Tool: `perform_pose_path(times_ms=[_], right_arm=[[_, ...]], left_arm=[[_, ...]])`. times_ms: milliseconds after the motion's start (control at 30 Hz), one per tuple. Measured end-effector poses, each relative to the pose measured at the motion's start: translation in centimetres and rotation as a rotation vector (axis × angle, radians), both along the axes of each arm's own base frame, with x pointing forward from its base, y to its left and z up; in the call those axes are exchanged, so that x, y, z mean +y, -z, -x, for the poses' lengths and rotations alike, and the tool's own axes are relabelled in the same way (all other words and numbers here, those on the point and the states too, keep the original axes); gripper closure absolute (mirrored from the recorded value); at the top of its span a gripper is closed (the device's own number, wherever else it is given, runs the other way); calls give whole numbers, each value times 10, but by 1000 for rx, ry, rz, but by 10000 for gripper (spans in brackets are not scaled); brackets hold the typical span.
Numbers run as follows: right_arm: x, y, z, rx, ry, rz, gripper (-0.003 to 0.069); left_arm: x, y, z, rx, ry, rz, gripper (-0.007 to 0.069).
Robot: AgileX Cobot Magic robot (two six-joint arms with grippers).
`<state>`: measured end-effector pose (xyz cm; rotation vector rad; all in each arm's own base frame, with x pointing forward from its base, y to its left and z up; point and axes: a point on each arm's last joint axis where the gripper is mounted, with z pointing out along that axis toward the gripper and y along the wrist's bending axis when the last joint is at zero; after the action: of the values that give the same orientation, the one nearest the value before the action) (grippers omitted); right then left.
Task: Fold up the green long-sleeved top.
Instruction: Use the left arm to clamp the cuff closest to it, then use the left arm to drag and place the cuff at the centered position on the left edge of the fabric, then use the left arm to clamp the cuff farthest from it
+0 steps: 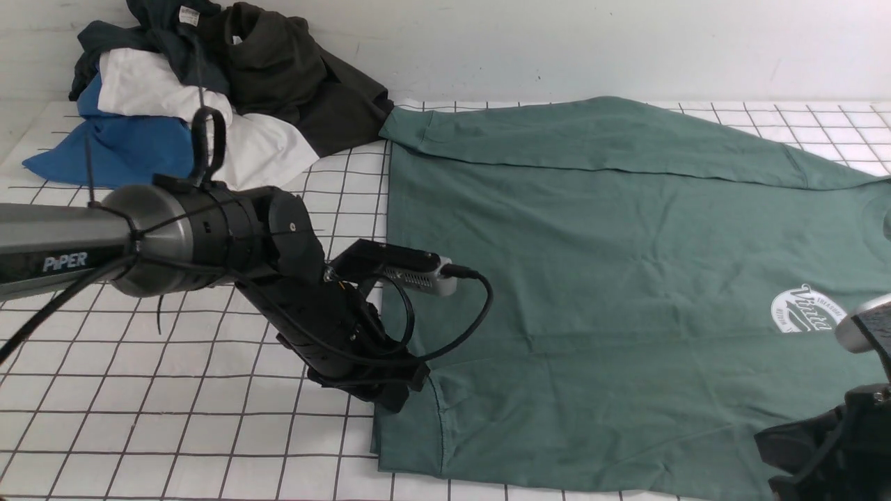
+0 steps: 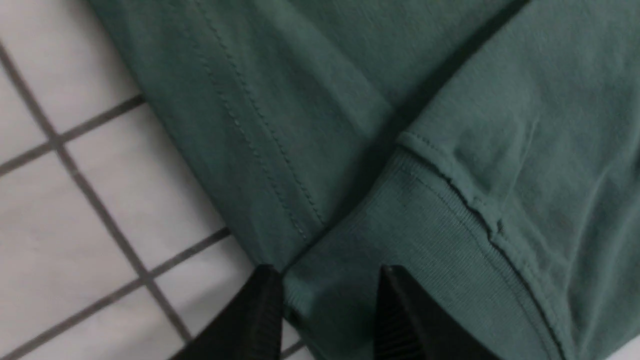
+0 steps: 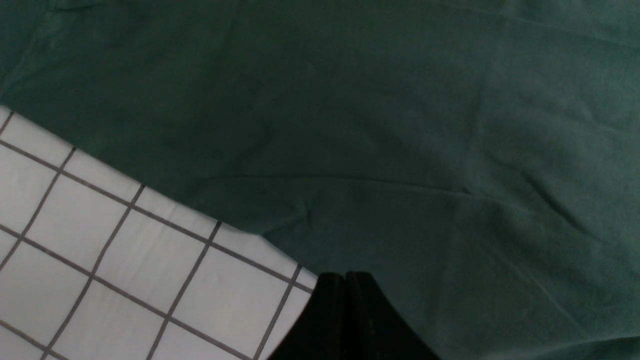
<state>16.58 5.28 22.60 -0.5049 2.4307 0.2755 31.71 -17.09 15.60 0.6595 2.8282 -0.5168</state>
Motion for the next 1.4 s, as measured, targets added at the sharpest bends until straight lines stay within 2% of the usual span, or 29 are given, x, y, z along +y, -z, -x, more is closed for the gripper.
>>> perform_pose_path(times_ms=[33, 100, 167, 200, 267, 500, 633, 767, 900, 1033, 1133, 1200, 1300, 1400], right_arm=[[0, 0, 0, 0, 0, 0, 669], [0, 0, 0, 0, -1, 0, 669], [0, 0, 0, 0, -1, 0, 669], [0, 0, 0, 0, -1, 0, 669], [0, 0, 0, -1, -2, 1, 669], [0, 0, 0, -1, -2, 2, 669], [0, 0, 0, -7, 0, 2, 669], [0, 0, -1, -8, 0, 2, 669], [0, 0, -1, -8, 0, 2, 669], [0, 0, -1, -8, 0, 2, 669], [0, 0, -1, -8, 0, 2, 669], [0, 0, -1, -8, 1, 1, 669], [0, 0, -1, -8, 2, -1, 669], [1, -1, -1, -14, 13, -16, 669]], left_arm=[[-1, 0, 0, -1, 4, -1, 421], [-7, 1, 3, -24, 60, -6, 533], [-11, -1, 5, -36, 92, -7, 596], [-11, -2, 5, -42, 98, -5, 603], [-12, -5, 6, -51, 103, -3, 606], [-12, -59, -2, -196, 140, 4, 610], [-18, -103, -26, -374, 164, 0, 610], [-21, -128, -58, -540, 147, -10, 610], [-19, -130, -90, -585, 102, -4, 610], [-18, -106, -131, -535, 54, -11, 610], [-16, -73, -161, -467, 40, -35, 578], [-14, -68, -169, -448, 30, -40, 550], [-5, -66, -191, -439, -27, -36, 414], [3, -79, -209, -502, -105, 4, 292]])
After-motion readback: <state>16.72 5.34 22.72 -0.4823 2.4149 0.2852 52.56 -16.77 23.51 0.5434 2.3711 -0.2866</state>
